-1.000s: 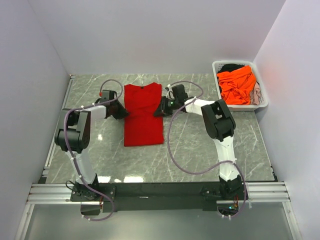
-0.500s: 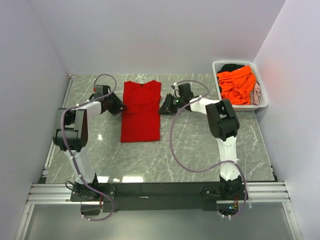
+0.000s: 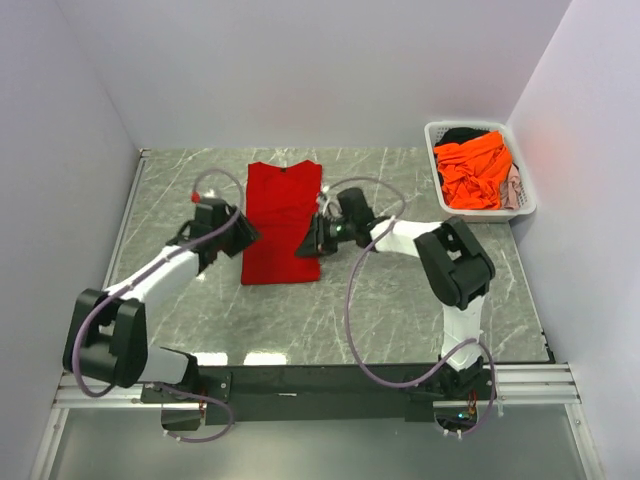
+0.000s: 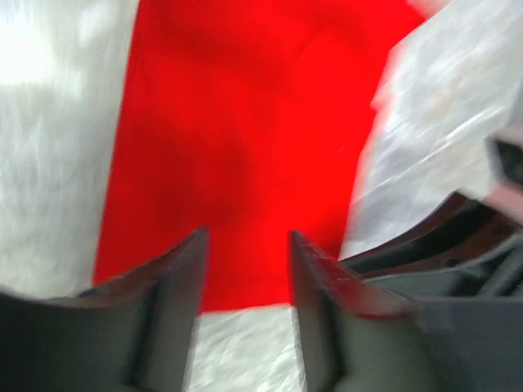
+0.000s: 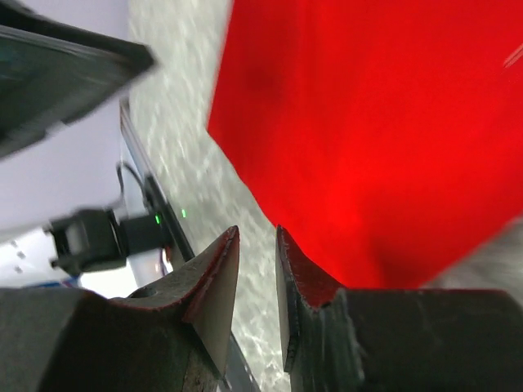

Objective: Fold and stack the t-shirts
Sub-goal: Fold the tshirt

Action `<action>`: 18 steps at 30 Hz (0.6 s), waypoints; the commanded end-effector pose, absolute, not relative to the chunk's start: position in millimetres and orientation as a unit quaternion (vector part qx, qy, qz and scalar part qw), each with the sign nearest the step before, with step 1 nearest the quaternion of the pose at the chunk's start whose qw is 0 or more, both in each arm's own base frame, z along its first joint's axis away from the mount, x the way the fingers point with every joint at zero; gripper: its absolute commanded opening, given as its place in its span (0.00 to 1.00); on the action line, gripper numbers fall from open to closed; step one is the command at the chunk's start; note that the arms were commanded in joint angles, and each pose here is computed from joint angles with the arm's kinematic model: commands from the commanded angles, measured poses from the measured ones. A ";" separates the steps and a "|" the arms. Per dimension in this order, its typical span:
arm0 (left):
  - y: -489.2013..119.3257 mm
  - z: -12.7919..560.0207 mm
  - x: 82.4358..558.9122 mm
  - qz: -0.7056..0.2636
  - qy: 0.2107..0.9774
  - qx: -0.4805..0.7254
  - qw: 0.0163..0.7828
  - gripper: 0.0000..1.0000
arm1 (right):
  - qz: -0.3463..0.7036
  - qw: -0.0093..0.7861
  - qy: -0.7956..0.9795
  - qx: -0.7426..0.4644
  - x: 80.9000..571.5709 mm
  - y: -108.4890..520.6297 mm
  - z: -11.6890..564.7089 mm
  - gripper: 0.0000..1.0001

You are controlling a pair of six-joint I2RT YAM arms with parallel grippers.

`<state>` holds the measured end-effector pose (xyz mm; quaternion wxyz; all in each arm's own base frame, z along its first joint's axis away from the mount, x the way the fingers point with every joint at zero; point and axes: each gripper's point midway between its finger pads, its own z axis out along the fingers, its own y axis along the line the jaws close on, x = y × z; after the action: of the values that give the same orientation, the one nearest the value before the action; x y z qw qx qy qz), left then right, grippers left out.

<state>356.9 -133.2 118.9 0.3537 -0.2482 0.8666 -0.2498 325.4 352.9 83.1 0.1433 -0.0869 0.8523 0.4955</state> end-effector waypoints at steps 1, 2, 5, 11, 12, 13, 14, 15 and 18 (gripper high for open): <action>-134.5 57.2 322.3 -0.219 0.897 -0.261 0.283 0.46 | 0.510 0.111 0.849 -0.085 307.7 361.5 60.5 0.32; -134.8 51.3 321.9 -0.221 0.896 -0.264 0.280 0.44 | 0.504 0.094 0.855 -0.074 301.9 358.4 43.3 0.32; -129.3 21.1 308.5 -0.196 0.907 -0.282 0.243 0.37 | 0.477 0.073 0.875 -0.042 301.8 346.5 10.9 0.32; -127.1 -15.3 267.8 -0.168 0.927 -0.300 0.153 0.29 | 0.415 0.025 0.909 0.033 288.0 303.6 -32.4 0.32; -128.8 -14.7 259.9 -0.175 0.927 -0.300 0.145 0.29 | 0.407 0.022 0.912 0.036 284.4 298.9 -34.5 0.32; -126.3 -21.6 245.4 -0.170 0.928 -0.303 0.132 0.29 | 0.393 0.022 0.918 0.037 281.2 292.9 -33.5 0.32; -125.8 -23.1 237.4 -0.171 0.929 -0.305 0.124 0.29 | 0.385 0.019 0.922 0.038 276.9 288.4 -35.0 0.32; -128.3 -17.3 232.3 -0.184 0.925 -0.307 0.125 0.30 | 0.374 0.007 0.927 0.038 267.1 282.2 -37.6 0.32; -132.7 -15.7 205.7 -0.204 0.923 -0.306 0.113 0.31 | 0.360 0.000 0.932 0.038 253.2 272.3 -34.5 0.32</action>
<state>278.8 -144.0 21.0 0.2161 -0.2928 0.8955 -0.2563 289.0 318.3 19.7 0.0462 -0.0036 0.8771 0.4781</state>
